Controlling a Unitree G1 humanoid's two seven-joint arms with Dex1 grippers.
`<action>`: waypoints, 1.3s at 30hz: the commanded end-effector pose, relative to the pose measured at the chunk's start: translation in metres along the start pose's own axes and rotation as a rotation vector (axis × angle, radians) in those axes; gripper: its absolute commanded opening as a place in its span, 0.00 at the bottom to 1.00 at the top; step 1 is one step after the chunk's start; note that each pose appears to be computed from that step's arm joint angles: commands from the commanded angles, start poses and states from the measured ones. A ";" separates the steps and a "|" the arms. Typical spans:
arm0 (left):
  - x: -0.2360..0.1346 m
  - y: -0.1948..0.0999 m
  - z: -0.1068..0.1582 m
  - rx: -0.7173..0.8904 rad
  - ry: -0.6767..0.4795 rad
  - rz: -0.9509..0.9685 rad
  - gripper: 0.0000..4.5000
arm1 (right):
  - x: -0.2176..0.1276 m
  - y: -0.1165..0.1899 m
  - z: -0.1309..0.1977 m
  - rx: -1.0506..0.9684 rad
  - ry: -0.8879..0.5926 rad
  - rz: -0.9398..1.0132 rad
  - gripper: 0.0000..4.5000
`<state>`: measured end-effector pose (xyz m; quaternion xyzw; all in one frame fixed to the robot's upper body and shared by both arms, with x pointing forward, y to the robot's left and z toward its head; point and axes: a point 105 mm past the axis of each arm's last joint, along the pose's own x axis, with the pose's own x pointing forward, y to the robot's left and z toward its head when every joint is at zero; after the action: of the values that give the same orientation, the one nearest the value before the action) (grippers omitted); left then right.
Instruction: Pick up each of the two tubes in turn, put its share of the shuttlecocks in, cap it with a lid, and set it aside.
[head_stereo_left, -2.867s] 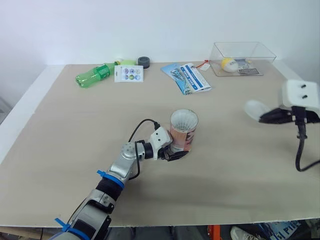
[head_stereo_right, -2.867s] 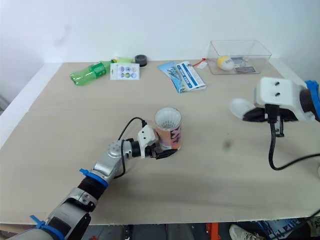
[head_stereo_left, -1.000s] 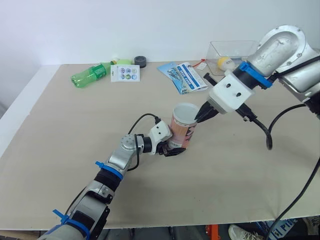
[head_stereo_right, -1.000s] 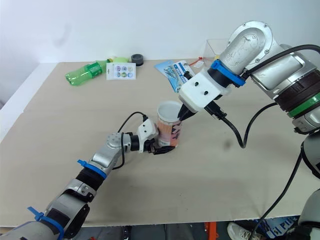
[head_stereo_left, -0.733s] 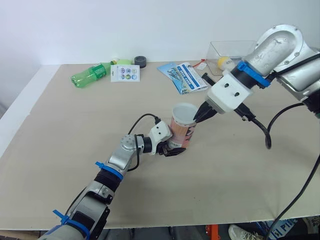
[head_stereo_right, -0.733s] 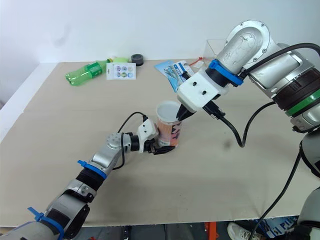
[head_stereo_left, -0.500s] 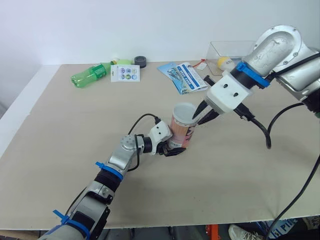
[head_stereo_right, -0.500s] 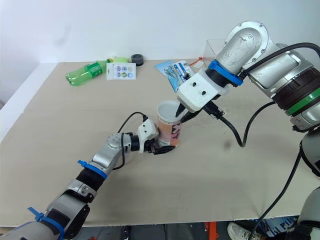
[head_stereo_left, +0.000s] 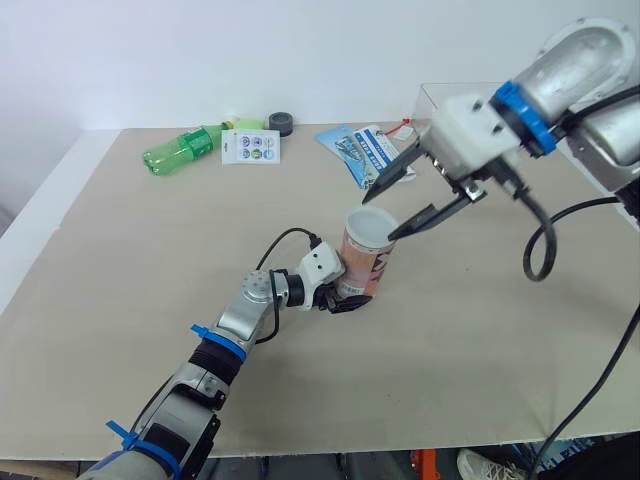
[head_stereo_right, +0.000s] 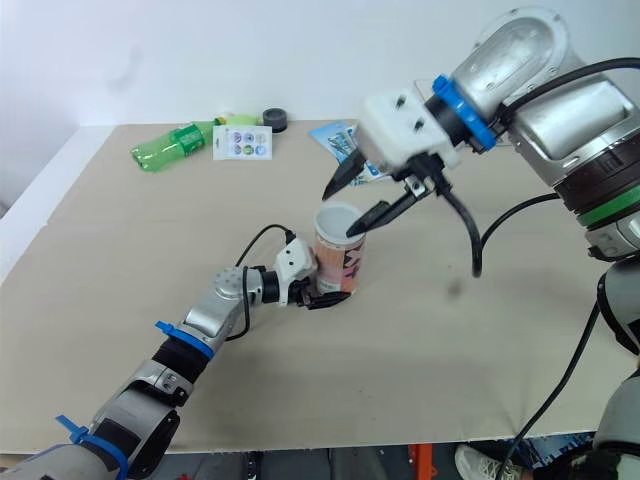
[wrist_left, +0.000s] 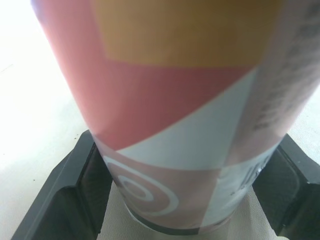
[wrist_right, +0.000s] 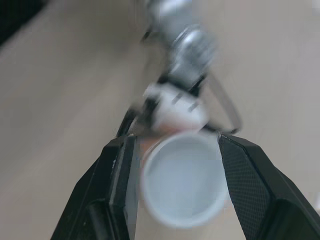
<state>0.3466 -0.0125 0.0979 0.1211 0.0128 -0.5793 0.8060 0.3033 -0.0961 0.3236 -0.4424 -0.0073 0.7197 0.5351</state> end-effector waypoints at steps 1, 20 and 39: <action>-0.009 0.000 -0.028 -0.066 0.086 0.021 0.81 | -0.020 -0.012 -0.005 0.154 -0.164 -0.141 0.49; -0.012 -0.002 -0.030 -0.072 0.095 0.020 0.81 | 0.026 0.007 -0.045 0.405 -0.235 -0.307 0.01; -0.015 -0.002 -0.031 -0.075 0.093 0.032 0.81 | 0.049 0.019 -0.075 0.446 -0.131 -0.260 0.01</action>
<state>0.3441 -0.0082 0.0966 0.1179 0.0155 -0.5743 0.8100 0.3349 -0.0986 0.2448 -0.2524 0.0457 0.6597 0.7064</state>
